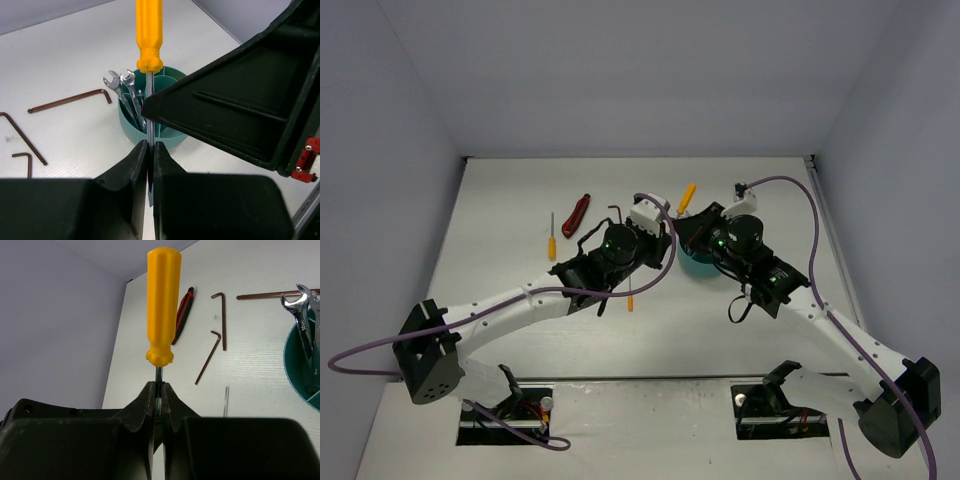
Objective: Sort the tools into containers
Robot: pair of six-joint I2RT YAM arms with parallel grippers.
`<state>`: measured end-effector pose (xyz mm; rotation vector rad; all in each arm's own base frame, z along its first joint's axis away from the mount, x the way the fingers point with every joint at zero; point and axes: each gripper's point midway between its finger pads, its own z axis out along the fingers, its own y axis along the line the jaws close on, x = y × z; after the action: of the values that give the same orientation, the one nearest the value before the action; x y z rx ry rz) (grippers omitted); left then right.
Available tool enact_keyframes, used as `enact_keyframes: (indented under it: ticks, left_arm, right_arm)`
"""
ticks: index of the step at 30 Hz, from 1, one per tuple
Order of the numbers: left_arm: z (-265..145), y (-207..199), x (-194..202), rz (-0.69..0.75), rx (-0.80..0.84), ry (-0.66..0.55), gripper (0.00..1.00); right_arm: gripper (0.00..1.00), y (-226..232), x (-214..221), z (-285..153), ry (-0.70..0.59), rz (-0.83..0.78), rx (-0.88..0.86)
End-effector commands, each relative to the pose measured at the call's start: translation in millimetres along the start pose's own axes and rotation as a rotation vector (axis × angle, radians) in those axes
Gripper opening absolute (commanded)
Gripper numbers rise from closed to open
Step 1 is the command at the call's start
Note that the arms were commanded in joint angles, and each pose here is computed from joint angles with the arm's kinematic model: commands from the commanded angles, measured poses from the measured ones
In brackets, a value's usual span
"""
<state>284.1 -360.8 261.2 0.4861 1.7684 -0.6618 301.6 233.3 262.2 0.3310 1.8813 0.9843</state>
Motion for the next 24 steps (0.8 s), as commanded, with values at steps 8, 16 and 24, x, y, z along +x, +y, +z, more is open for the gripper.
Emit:
enact_keyframes:
  ticks: [8,16,24]
  left_arm:
    - [-31.7,21.0,-39.8,-0.058,0.025,-0.122,0.00]
    - [-63.9,47.8,-11.0,0.048,0.015,0.088,0.00]
    - [-104.3,54.9,-4.5,0.138,0.041,0.253,0.00]
  right_arm:
    - [0.58,13.6,-23.9,-9.5,-0.093,-0.109,-0.036]
    - [0.75,16.2,-20.1,-14.1,-0.014,-0.421,-0.063]
    - [0.74,42.9,-7.5,-26.9,0.031,-0.889,-0.235]
